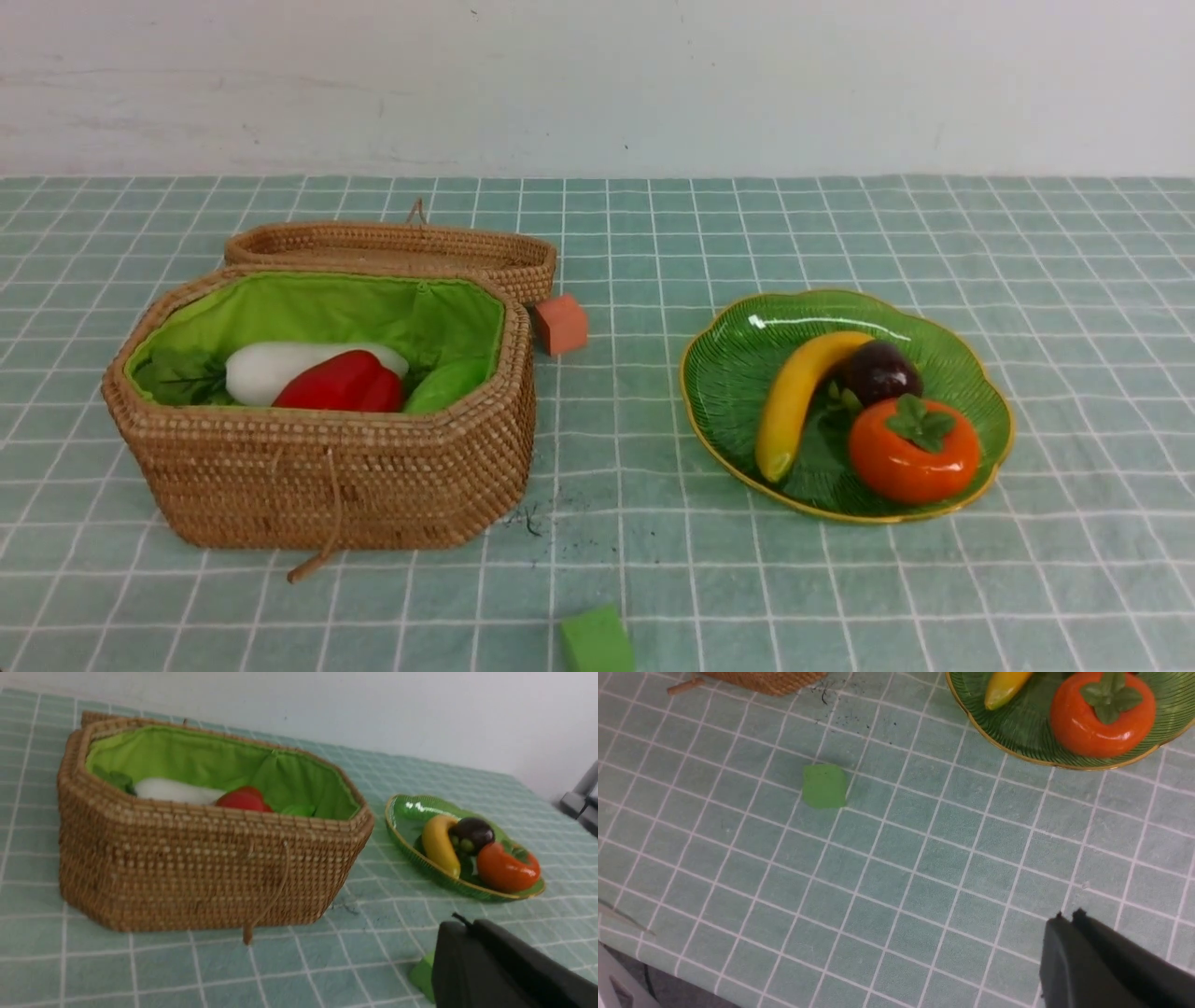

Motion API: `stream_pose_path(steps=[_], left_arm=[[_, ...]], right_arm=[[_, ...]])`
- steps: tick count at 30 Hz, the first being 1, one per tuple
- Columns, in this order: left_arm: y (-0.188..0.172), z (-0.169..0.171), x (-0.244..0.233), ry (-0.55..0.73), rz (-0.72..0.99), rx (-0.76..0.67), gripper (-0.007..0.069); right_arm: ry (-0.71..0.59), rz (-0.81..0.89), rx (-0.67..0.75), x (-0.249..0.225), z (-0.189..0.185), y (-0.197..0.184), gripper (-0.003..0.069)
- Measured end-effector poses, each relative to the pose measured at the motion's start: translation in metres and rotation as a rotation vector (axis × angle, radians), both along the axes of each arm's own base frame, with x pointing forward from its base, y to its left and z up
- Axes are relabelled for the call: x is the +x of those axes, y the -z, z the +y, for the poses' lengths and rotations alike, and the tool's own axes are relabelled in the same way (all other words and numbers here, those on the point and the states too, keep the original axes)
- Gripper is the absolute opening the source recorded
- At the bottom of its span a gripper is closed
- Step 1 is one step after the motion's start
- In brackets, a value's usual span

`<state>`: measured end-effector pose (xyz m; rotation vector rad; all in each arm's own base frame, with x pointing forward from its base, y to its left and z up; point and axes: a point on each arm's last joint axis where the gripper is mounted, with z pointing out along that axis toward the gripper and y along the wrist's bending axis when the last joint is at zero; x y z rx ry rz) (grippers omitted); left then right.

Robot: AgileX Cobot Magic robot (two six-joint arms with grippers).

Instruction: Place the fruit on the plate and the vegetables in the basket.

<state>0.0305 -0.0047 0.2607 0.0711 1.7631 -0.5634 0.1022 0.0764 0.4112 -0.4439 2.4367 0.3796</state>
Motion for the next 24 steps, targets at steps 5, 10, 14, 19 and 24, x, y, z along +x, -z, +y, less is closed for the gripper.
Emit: stream_pose_path(steps=[5, 10, 14, 19, 24], left_arm=[[0.002, 0.0, 0.0, -0.004, 0.021, 0.008, -0.0013], [0.002, 0.001, 0.0, -0.004, 0.022, 0.009, -0.0013], [0.002, 0.0, 0.0, -0.004, 0.022, 0.008, -0.0013], [0.002, 0.0, 0.0, -0.004, 0.022, 0.008, -0.001], [0.002, 0.0, 0.0, -0.004, 0.022, 0.008, -0.0008]], right_arm=[[0.0, -0.041, 0.032, -0.013, -0.01, -0.005, -0.0007], [0.014, -0.051, 0.053, -0.021, -0.018, -0.004, -0.0005], [0.081, -0.048, 0.077, -0.027, -0.028, 0.002, -0.0004], [0.284, -0.099, 0.068, -0.048, -0.057, 0.041, -0.0005], [0.337, -0.504, 0.036, -0.047, -0.069, 0.121, -0.0015]])
